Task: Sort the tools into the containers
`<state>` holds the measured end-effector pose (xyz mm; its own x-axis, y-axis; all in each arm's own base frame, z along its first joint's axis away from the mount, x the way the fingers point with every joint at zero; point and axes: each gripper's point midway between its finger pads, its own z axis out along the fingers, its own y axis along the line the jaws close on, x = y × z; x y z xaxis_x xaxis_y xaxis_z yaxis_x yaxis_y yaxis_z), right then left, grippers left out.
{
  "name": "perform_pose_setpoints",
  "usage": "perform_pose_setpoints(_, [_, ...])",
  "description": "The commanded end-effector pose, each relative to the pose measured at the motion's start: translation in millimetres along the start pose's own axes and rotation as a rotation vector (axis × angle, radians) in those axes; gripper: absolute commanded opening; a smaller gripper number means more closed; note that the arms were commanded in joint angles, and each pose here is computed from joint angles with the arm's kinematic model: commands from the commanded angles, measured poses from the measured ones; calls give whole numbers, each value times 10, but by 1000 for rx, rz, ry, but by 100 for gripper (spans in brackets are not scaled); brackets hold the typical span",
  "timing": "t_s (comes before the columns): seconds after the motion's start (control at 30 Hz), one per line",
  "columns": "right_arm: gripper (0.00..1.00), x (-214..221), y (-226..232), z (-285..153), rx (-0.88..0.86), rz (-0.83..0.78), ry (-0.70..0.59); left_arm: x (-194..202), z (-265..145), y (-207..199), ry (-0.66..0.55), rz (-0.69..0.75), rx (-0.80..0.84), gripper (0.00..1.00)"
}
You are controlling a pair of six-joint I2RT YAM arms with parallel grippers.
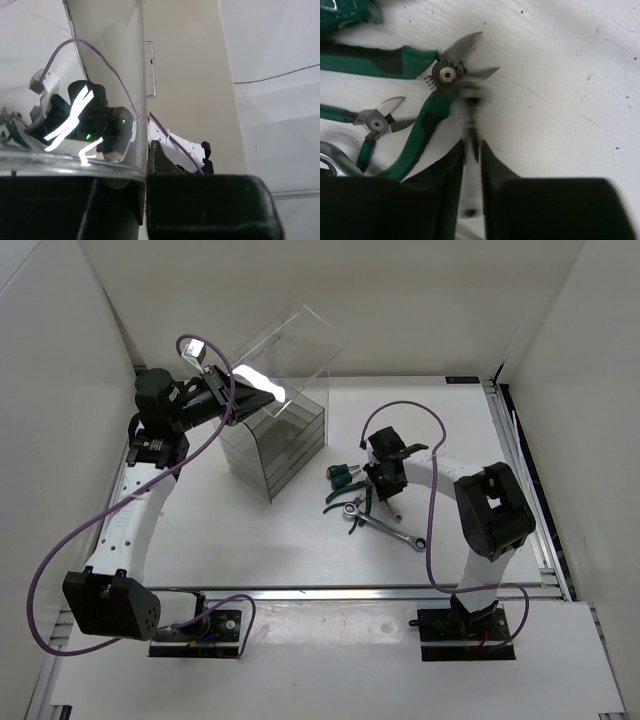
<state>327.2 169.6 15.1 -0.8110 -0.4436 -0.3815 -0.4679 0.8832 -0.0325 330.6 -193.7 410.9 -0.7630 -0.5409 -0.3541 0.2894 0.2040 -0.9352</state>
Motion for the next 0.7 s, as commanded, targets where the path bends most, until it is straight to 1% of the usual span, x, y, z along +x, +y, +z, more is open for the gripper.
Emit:
perform_pose_setpoints(0.0, [20,99,-16,118,0,4,45,-140,-10,219,-58,-84,-71,10])
perform_pose_setpoints(0.03, [15,106,14,116,-12,2,48,-131,-7,229,-56,-87,-72,10])
perform_pose_setpoints(0.07, [4,102,16,111,-14,0,47,-138,-4,243,-57,-88,-74,10])
perform_pose_setpoints(0.1, [0,91,27,99,-18,0,42,-132,-4,261,-56,-92,-77,10])
perform_pose_setpoints(0.3, [0,-144,-61,-252,11,15,-58,-126,-5,269,-57,-98,-74,10])
perform_pose_setpoints(0.33, [0,-190,-48,-322,8,56,-75,-126,-5,269,-57,-98,-74,10])
perform_pose_setpoints(0.4, [0,-385,-33,-573,-9,85,-147,-146,-5,264,-66,-100,-73,10])
perform_pose_setpoints(0.43, [0,-471,26,-664,-42,107,-178,-154,5,275,-65,-103,-75,10])
perform_pose_setpoints(0.47, [0,-637,76,-867,-74,129,-239,-159,6,266,-67,-99,-71,10])
perform_pose_setpoints(0.5, [0,-766,169,-973,-130,145,-283,-157,8,253,-66,-102,-69,9])
perform_pose_setpoints(0.53, [0,-861,323,-1096,-219,191,-310,-174,20,273,-67,-102,-70,10])
perform_pose_setpoints(0.6, [0,-1211,525,-1425,-332,227,-438,-176,23,277,-67,-108,-70,10])
perform_pose_setpoints(0.63, [0,-1330,651,-1568,-417,292,-467,-176,18,260,-68,-107,-67,10])
perform_pose_setpoints(0.67, [0,-1551,746,-1734,-477,308,-547,-184,21,267,-74,-116,-68,10])
